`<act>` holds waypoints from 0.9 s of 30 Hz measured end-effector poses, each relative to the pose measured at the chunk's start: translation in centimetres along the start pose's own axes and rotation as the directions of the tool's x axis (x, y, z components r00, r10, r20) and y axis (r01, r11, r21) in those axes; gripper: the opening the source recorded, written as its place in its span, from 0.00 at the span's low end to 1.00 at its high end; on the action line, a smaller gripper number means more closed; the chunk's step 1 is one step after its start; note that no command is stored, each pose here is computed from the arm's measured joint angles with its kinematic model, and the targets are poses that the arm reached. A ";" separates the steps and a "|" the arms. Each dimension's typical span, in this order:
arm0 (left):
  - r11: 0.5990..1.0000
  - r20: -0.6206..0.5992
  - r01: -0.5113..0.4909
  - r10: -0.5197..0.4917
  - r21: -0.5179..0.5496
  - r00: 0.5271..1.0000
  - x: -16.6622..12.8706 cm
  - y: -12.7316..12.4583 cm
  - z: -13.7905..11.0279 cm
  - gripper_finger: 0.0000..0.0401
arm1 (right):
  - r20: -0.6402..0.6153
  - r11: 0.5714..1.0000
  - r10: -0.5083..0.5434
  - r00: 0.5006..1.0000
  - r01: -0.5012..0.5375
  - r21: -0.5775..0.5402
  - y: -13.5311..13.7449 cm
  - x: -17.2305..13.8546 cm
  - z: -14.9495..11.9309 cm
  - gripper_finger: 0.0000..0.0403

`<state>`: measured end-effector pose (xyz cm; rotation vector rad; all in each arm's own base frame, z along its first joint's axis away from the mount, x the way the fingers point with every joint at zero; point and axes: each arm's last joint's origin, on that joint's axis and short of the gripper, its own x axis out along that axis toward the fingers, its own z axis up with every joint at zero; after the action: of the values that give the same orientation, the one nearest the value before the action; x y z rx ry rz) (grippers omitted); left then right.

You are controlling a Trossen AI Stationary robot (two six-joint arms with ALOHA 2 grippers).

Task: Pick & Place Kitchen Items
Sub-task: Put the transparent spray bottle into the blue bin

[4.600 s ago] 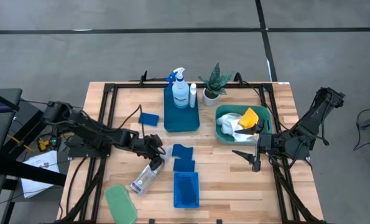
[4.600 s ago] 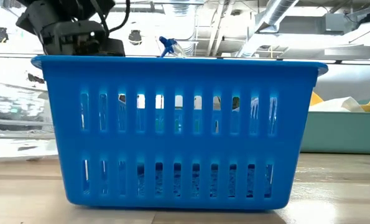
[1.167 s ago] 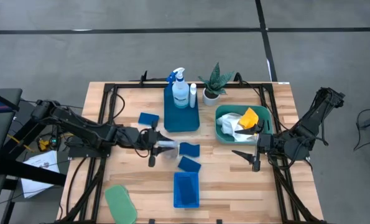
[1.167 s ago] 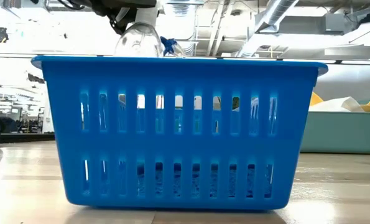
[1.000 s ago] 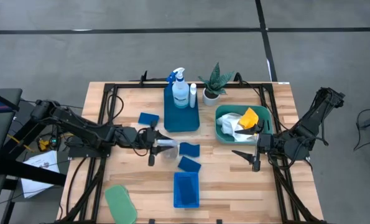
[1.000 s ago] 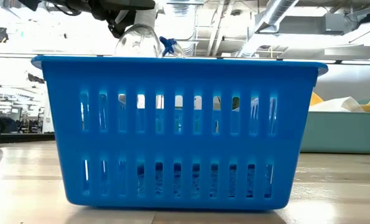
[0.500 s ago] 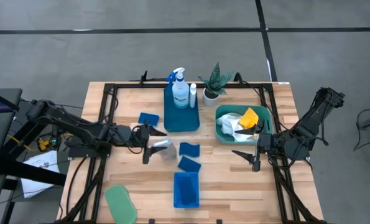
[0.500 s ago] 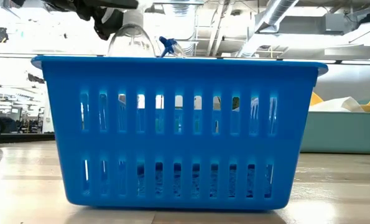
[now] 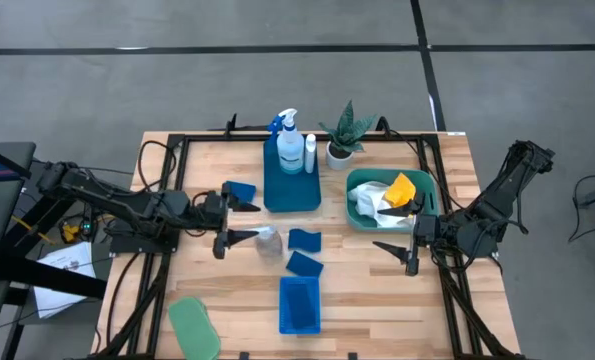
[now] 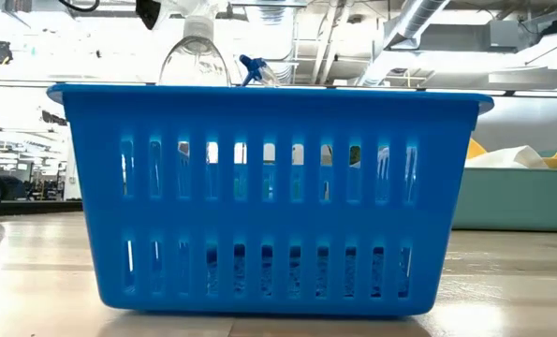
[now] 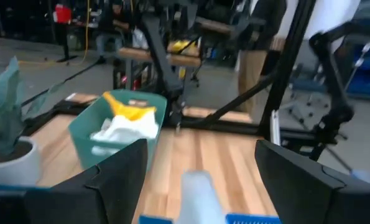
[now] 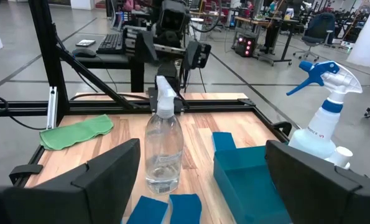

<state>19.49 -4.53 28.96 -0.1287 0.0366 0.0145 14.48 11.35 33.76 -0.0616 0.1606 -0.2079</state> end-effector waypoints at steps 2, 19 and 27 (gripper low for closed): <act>1.000 0.019 0.013 -0.013 -0.005 1.000 0.0 -0.1 0.6 0.73 | 0.000 1.000 0.000 1.000 0.000 0.000 0.0 0.0 0.0 0.83; 0.993 -0.436 -0.032 0.078 0.110 0.896 6.1 -2.6 5.6 0.73 | -0.003 1.000 0.000 1.000 0.000 -0.006 0.0 0.0 0.0 0.83; 0.989 -0.617 -0.121 0.145 0.080 0.774 8.3 -3.2 7.7 0.73 | -0.004 1.000 0.000 1.000 0.000 -0.008 0.0 0.0 -0.1 0.83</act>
<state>28.12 -6.58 36.64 -0.0892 0.7157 0.1138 14.47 11.34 33.70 -0.0691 0.1655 -0.2079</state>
